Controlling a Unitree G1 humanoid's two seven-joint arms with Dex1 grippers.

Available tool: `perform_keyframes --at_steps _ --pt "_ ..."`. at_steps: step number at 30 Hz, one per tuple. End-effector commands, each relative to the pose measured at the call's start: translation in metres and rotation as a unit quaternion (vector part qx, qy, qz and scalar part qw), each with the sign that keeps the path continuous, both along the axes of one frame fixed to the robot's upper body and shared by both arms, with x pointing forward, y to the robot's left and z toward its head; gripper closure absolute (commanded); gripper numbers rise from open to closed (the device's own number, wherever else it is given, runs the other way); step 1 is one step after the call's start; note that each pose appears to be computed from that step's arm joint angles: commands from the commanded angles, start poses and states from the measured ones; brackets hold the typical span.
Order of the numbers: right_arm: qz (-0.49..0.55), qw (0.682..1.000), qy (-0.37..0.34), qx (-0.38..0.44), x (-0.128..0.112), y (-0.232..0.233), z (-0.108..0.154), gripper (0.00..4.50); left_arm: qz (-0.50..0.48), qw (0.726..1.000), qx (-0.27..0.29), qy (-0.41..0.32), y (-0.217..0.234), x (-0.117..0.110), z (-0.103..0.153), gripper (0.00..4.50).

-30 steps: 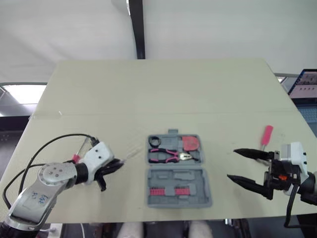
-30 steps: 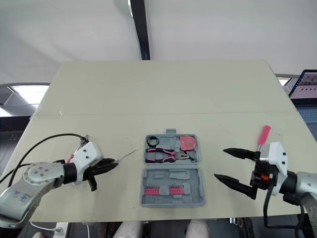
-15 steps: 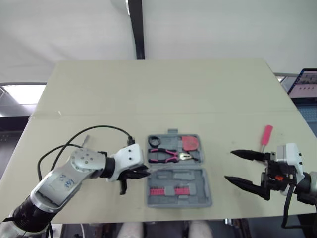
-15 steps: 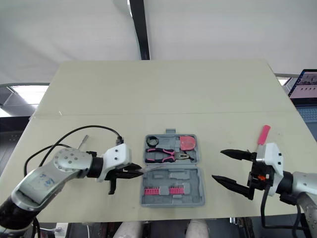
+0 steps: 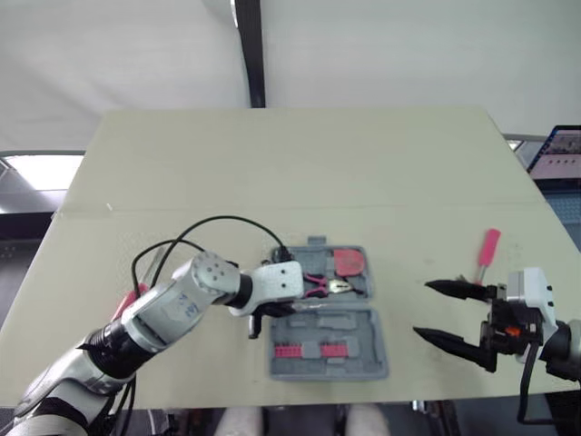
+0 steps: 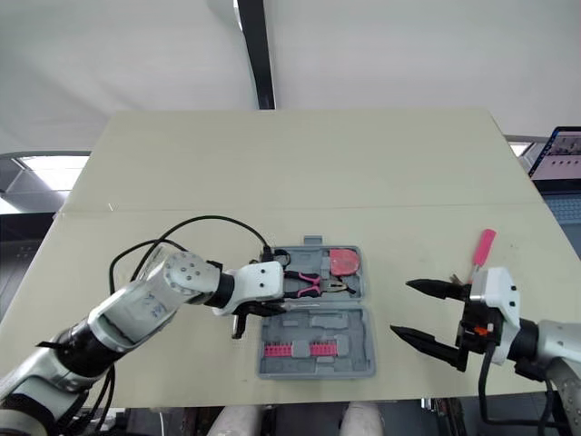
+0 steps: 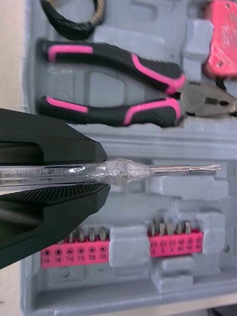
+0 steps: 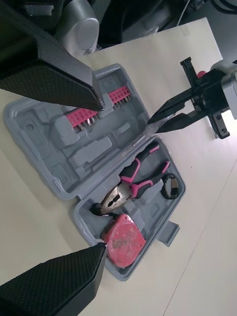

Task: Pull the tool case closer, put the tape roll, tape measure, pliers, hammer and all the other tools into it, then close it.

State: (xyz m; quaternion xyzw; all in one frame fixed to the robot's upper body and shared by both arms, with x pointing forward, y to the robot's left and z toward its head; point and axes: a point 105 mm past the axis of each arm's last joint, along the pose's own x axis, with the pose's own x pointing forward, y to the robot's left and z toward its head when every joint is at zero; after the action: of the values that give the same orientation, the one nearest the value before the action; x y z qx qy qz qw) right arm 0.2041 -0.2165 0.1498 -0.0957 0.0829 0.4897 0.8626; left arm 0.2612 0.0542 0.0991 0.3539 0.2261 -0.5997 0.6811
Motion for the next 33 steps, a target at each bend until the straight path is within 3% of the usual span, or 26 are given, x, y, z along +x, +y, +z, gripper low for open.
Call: perform_keyframes --at_steps 1,33 --pt "0.003 1.000 -0.021 -0.010 -0.003 0.001 0.010 0.00 -0.015 1.000 0.006 0.000 -0.008 -0.003 0.002 4.45" --pt "-0.020 0.999 -0.026 -0.002 -0.013 0.002 0.010 0.00 -0.031 0.998 0.056 -0.004 -0.028 0.013 -0.009 4.45"
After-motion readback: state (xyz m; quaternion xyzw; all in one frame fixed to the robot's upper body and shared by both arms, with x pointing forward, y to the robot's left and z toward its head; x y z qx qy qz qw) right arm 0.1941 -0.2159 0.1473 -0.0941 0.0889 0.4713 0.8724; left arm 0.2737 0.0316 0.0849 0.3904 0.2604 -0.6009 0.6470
